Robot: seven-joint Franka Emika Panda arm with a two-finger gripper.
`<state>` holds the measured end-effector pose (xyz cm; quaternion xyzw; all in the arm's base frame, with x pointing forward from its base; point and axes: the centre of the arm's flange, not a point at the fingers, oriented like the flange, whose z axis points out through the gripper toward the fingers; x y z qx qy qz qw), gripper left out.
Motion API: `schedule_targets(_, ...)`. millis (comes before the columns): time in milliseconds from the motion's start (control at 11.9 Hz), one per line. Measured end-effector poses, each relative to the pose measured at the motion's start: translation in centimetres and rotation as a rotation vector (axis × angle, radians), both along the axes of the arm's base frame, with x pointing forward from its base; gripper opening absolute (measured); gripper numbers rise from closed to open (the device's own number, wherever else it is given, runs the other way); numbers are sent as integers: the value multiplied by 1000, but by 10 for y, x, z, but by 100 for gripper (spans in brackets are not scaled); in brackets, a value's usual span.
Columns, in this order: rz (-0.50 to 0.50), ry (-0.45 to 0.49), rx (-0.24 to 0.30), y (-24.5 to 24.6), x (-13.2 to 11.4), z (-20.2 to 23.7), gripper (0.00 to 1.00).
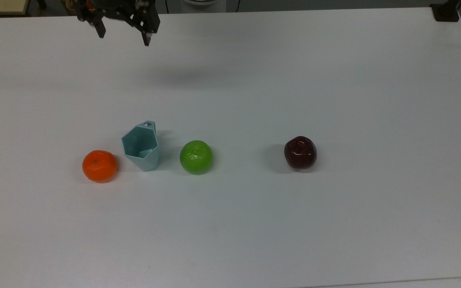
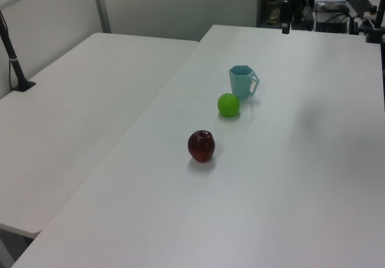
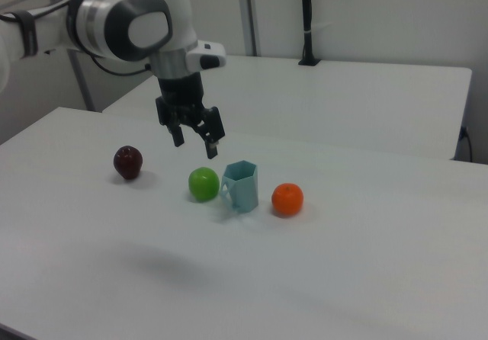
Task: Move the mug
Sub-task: 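Lower the open gripper down onto the rim of the light-blue mug, then close the gripper on the mug's rim wall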
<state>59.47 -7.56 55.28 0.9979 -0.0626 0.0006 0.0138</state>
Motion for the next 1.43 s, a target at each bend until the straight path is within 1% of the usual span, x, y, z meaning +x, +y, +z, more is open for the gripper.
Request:
schedule_targets(337, -3, -61, -34, -7, 43, -62, 100)
schedule_targets(505, -8, -40, -43, -12, 54, -94, 100)
schedule_targets(673, -45, -42, -51, -10, 64, -121, 100)
schedule_targets(757, -57, -43, -54, -6, 69, -134, 100)
schedule_targets(926, -46, -39, -59, 9, 77, -157, 100)
schedule_targets(1430, -48, -63, -61, 30, 85, -168, 100)
